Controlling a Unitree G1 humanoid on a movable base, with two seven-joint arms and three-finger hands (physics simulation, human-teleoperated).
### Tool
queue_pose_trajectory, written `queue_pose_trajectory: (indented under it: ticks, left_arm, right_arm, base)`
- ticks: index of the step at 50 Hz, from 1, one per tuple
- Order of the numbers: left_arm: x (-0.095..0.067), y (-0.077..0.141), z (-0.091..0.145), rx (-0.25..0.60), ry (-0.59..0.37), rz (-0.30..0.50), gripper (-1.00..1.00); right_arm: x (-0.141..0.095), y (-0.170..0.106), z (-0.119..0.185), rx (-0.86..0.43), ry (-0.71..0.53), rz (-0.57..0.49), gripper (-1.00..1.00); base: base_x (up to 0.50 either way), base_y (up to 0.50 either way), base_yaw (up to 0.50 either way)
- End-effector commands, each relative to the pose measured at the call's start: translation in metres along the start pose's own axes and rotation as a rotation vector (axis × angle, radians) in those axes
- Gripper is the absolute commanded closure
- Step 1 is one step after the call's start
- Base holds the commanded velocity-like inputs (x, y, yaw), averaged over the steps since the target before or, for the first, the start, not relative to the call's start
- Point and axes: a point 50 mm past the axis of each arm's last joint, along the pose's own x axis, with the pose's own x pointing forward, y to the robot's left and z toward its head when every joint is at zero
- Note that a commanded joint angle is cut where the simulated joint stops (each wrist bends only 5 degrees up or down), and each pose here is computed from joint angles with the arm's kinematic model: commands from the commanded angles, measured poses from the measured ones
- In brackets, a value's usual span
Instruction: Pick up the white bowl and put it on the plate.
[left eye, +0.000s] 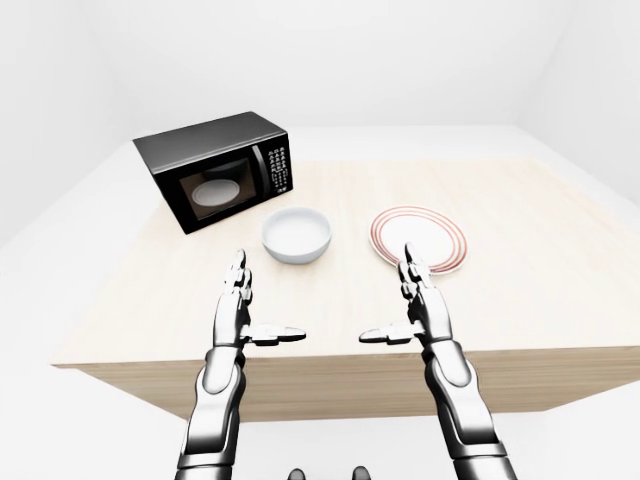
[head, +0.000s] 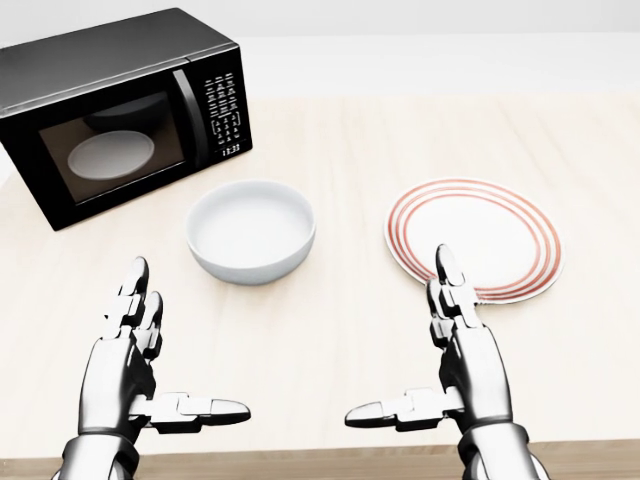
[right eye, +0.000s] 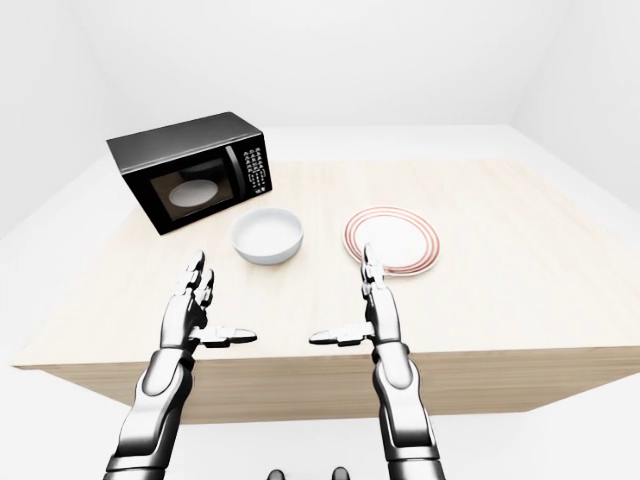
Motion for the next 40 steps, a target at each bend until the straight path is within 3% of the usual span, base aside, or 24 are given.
queue_pose_trajectory:
  ticks: [1, 16, 40]
  left_arm:
    - [0.0, 0.0002, -0.0004, 0.0, 0.0, 0.0, -1.0]
    - [0.0, 0.0002, -0.0004, 0.0, 0.0, 0.0, -1.0]
    - [0.0, 0.0002, -0.0004, 0.0, 0.0, 0.0, -1.0]
  right_arm:
    - [-0.0005, 0.0018, -0.0013, -0.004, -0.001, 0.006, -1.0]
    - [0.0002, 0.0047, -0.0056, -0.012, 0.011, 0.02, -1.0]
    - [0.0001, 0.0077, -0.0071, -0.013, 0.015, 0.043, -1.0]
  base:
    - [0.0, 0.41, 0.0]
    - [0.0, 0.28, 0.0]
    - [0.04, 0.0, 0.0]
